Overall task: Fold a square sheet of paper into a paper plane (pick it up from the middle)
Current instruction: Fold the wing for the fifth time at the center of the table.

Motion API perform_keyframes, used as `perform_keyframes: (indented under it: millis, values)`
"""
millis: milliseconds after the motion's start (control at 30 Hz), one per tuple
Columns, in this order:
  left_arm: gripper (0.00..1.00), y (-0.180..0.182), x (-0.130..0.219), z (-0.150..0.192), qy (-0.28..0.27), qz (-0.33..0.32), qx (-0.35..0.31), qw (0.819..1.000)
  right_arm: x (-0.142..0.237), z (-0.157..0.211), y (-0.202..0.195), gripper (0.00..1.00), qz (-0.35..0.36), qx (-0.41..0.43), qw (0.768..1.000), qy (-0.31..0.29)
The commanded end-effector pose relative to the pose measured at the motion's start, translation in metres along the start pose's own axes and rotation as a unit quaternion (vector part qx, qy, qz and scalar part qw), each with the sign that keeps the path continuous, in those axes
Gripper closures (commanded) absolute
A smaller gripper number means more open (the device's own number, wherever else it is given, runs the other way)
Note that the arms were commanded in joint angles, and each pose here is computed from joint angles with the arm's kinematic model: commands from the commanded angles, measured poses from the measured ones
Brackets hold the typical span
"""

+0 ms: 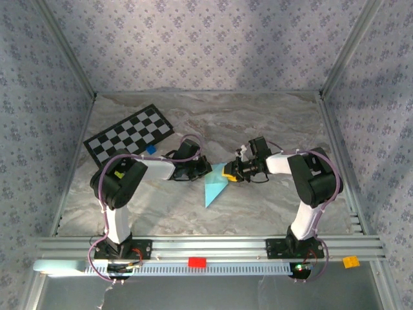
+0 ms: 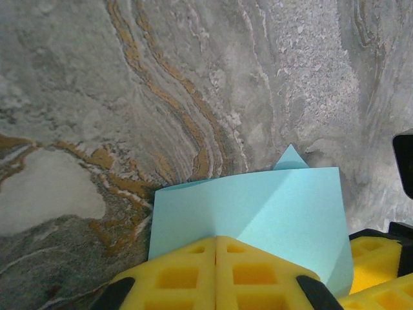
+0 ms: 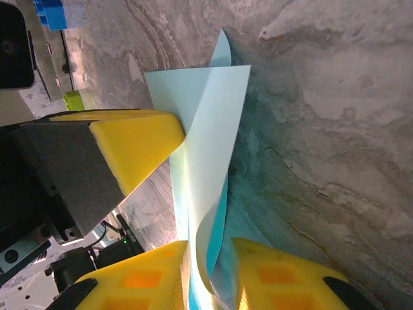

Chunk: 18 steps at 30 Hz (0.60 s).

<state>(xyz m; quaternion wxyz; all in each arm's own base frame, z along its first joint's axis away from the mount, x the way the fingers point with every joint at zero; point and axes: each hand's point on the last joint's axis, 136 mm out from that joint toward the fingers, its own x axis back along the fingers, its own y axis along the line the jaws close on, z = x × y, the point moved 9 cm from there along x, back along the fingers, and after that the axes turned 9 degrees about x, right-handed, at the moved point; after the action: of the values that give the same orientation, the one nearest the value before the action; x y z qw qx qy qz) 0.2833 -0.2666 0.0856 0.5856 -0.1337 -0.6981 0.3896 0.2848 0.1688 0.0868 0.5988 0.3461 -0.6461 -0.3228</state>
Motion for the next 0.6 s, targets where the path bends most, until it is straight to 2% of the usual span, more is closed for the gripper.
perform_keyframes:
  millis: [0, 233, 567]
  values:
    - [0.93, 0.0173, -0.0020, 0.0092, 0.020, -0.050, 0.005, 0.999, 0.0002, -0.0040, 0.0006, 0.76, -0.014, 0.005, 1.000, 0.007]
    - [0.93, 0.0175, -0.0012, 0.0093, 0.019, -0.050, 0.004, 0.999, 0.0047, -0.0040, 0.0032, 0.71, -0.025, 0.024, 0.999, 0.008]
    - [0.93, 0.0147, -0.0012, 0.0088, 0.019, -0.046, 0.003, 0.999, 0.0009, -0.0048, 0.0011, 0.75, -0.035, 0.042, 0.998, 0.025]
